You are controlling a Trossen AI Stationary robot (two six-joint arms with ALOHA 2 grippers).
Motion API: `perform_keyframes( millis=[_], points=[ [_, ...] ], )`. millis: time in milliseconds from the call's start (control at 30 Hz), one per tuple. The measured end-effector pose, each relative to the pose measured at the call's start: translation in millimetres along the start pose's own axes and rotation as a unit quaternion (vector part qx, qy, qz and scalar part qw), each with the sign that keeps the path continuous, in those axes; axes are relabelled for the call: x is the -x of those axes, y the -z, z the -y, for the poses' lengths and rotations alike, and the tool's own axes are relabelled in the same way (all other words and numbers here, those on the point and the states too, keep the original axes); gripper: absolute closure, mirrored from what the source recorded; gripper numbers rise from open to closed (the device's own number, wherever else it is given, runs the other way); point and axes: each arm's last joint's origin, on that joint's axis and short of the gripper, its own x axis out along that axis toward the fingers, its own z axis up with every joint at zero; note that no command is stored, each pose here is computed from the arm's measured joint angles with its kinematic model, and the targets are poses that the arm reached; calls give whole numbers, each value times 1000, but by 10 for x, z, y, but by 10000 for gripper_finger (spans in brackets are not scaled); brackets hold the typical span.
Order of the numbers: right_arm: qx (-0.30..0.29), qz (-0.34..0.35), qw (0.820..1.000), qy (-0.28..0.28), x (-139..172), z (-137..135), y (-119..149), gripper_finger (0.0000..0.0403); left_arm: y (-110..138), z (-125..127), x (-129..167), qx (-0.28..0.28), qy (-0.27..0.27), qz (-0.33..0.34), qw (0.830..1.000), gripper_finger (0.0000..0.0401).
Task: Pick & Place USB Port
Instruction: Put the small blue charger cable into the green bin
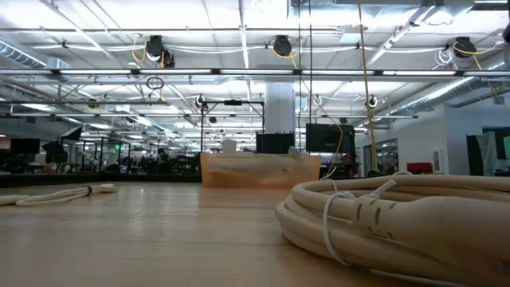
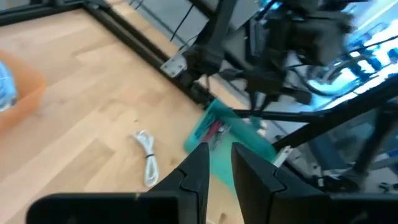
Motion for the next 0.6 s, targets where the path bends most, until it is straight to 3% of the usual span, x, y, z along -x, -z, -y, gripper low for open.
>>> perform_keyframes(
  millis=[167,300,600],
  points=[
    [23,-103,990,94,-363,-160,78,399,-16,-31,-4,1,-9,1,1000,332],
    [33,-162,978,127,-670,-254,130,399,-33,-53,-9,3,-13,2,1000,332],
    [52,-145,979,132,-1025,-366,98,399,-44,-104,-18,16,-14,-16,1000,332]
  ],
)
